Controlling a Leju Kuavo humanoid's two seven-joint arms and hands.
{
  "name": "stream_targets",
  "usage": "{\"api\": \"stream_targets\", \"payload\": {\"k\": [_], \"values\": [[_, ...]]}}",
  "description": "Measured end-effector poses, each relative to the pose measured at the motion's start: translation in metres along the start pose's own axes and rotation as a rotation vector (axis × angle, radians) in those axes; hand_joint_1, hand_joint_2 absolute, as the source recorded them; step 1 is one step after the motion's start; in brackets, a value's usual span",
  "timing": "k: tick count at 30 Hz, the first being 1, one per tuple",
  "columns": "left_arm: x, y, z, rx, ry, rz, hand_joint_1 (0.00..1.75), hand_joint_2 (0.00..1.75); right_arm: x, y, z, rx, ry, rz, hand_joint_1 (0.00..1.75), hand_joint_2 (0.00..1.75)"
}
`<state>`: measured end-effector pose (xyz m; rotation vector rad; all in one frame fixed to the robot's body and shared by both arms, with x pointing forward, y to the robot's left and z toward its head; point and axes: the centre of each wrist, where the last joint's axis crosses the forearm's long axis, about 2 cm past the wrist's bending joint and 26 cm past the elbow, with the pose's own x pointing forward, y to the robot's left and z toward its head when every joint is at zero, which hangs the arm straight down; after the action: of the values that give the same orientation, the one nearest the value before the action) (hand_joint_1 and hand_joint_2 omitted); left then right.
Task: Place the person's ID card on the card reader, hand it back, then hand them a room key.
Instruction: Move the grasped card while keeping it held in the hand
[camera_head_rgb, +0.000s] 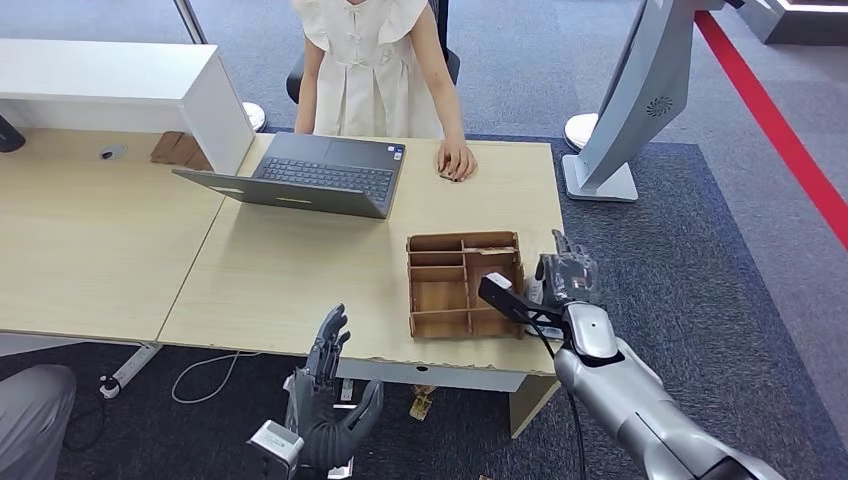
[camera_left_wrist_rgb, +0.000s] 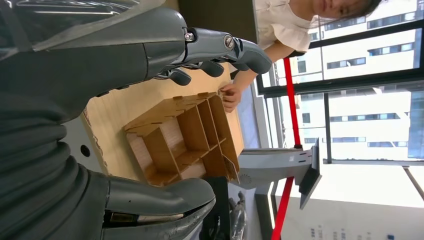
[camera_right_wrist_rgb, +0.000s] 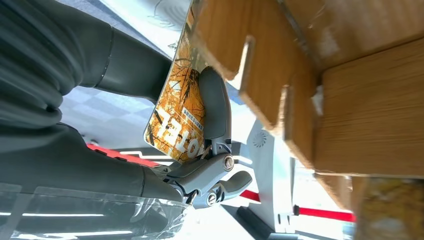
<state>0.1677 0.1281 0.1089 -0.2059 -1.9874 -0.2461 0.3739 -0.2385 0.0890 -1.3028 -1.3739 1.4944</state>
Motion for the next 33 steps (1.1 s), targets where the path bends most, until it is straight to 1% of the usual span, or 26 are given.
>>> {"api": "stream_targets", "payload": {"k": [16,27,33], "values": [[0.000,0.002,0.002,-0.003,0.018,0.006,0.00,1.75,-0.023,0.004,0.004,0.014,0.058,0.019,1.75,1.75],[0.000,0.003,0.002,-0.012,0.024,0.019,0.00,1.75,-0.020,0.008,0.009,0.123,0.010,0.015,1.75,1.75],[0.000,0.003,0.002,-0.014,0.025,0.020,0.00,1.75,-0.016,0.010,0.010,0.151,0.001,0.008,1.75,1.75]]}}
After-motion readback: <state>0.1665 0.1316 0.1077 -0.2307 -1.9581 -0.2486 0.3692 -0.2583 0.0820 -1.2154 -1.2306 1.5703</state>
